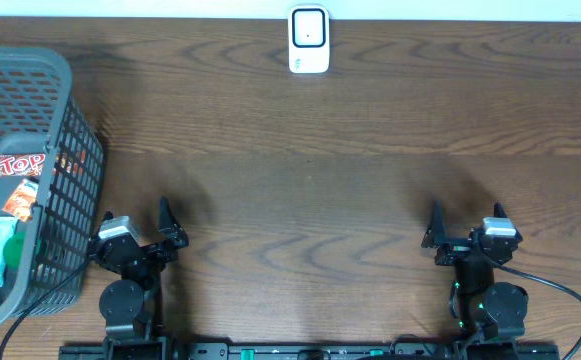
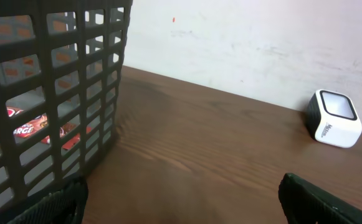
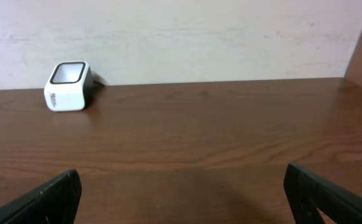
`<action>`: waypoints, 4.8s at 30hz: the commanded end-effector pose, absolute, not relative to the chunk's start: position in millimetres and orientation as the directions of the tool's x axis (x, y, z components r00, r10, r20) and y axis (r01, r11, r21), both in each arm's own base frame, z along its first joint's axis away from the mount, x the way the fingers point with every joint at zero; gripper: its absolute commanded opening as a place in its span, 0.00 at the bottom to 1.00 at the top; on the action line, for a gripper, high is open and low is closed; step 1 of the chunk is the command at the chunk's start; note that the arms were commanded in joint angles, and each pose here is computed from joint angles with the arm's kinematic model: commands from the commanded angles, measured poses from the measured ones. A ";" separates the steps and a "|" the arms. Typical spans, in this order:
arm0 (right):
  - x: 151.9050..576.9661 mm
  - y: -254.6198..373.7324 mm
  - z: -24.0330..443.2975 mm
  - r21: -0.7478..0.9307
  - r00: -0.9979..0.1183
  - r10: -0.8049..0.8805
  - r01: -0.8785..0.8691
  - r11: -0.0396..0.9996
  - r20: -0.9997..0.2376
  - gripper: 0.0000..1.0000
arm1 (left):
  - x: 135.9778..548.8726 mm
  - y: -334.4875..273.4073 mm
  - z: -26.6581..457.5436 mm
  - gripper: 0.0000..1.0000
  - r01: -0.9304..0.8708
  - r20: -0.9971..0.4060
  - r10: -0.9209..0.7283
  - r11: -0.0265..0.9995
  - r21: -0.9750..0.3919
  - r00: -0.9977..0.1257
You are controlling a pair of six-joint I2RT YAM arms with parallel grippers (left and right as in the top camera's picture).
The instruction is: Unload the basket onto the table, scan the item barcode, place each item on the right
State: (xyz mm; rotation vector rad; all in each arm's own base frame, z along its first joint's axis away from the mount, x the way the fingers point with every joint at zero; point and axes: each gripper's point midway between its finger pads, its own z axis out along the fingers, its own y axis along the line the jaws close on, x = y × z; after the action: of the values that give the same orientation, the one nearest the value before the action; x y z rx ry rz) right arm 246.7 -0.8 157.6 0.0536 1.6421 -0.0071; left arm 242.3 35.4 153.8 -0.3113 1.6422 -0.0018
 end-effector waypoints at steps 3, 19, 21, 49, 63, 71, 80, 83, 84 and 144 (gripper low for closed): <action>246.9 3.3 155.0 0.012 -0.082 0.014 0.020 1.000 -0.997 0.99 | 240.9 37.5 136.8 0.98 -0.224 -0.971 -0.213 0.957 -0.184 -0.110; 246.9 3.3 155.0 0.012 -0.082 0.014 0.020 1.000 -0.997 0.99 | 241.3 35.0 136.9 0.98 -0.210 -0.970 -0.213 0.960 -0.186 -0.113; 246.9 3.3 155.0 0.012 -0.082 0.014 0.020 1.000 -0.997 0.99 | 241.3 35.2 137.1 0.98 -0.211 -0.971 -0.213 0.960 -0.186 -0.112; 246.9 3.3 155.0 0.012 -0.082 0.014 0.020 1.000 -0.997 0.99 | 244.8 -50.2 304.2 0.98 0.145 -0.770 -0.193 0.927 -0.347 -0.608; 246.9 3.3 155.0 0.012 -0.082 0.014 0.020 1.000 -0.997 0.99 | 280.2 18.4 340.4 0.98 -0.314 -0.591 -0.452 0.892 -0.326 -0.669; 246.9 3.3 155.0 0.012 -0.082 0.014 0.020 1.000 -0.997 0.99 | 267.1 119.7 384.1 0.98 -0.733 -0.535 -0.736 0.618 -0.283 -0.415; 246.9 3.3 155.0 0.012 -0.082 0.014 0.020 1.000 -0.997 0.99 | 238.4 204.4 320.6 0.98 -0.939 -0.329 -0.910 0.312 -0.143 -0.253; 246.9 3.3 155.0 0.012 -0.082 0.014 0.020 1.000 -0.997 0.99 | 215.1 231.2 299.0 0.98 -0.985 -0.304 -0.941 0.166 -0.042 -0.145; 246.9 3.3 155.0 0.012 -0.082 0.014 0.020 1.000 -0.997 0.99 | 210.2 233.1 292.0 0.98 -0.990 -0.283 -0.951 0.139 -0.024 -0.126; 246.9 3.3 155.0 0.012 -0.082 0.014 0.020 1.000 -0.997 0.99 | 181.6 243.1 61.9 0.98 -0.990 -0.093 -0.990 0.091 0.110 -0.102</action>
State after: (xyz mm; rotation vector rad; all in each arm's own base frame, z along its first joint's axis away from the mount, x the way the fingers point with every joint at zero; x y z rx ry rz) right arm 247.0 2.2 155.9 0.0420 1.6501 0.0034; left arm 182.6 247.7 70.1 -2.1172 2.2946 0.2532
